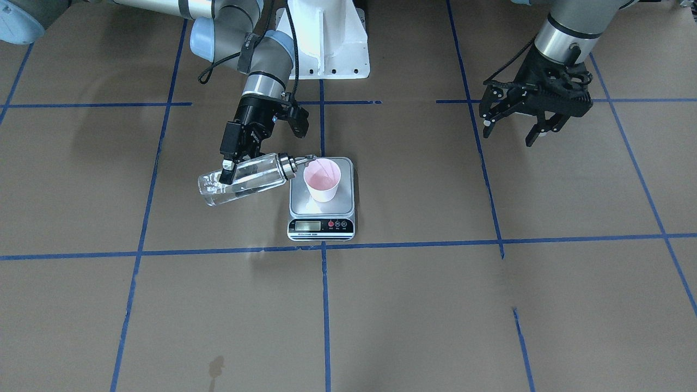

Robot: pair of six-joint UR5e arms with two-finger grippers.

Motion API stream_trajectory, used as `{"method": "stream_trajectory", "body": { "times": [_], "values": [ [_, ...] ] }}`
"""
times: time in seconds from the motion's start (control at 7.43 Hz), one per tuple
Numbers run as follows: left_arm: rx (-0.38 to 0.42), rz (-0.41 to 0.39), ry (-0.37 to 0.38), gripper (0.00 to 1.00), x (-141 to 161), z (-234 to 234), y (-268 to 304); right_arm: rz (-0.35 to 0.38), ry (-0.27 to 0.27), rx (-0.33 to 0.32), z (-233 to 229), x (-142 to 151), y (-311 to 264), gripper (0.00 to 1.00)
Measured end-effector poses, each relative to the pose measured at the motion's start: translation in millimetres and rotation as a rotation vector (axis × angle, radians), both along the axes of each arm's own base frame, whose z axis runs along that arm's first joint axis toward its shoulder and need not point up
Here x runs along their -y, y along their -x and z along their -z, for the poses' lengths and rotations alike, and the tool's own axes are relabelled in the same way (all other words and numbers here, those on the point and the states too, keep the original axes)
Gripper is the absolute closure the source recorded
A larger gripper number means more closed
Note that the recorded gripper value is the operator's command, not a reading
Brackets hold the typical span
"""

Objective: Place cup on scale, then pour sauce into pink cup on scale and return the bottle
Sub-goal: 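Turn the bottle upright and carry it back with the right gripper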

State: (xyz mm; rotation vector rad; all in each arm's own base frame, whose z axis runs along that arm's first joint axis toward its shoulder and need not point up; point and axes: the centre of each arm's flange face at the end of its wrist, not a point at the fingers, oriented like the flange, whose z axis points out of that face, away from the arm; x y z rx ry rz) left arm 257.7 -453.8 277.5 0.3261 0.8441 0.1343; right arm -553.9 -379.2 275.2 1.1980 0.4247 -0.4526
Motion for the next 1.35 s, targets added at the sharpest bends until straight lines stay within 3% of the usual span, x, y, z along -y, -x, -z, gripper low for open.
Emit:
{"method": "stream_trajectory", "body": {
  "times": [0.54, 1.08, 1.35],
  "values": [
    [-0.001, 0.000, -0.001, 0.16, 0, 1, 0, -0.032, 0.042, 0.306, -5, -4, 2, 1.00],
    [-0.001, 0.000, -0.002, 0.16, 0, 1, 0, -0.036, 0.085, 0.804, -30, -10, -15, 1.00],
    [0.000, 0.001, -0.002, 0.16, 0, 1, 0, -0.020, 0.102, 0.963, -60, -15, -39, 1.00]
  ]
}}
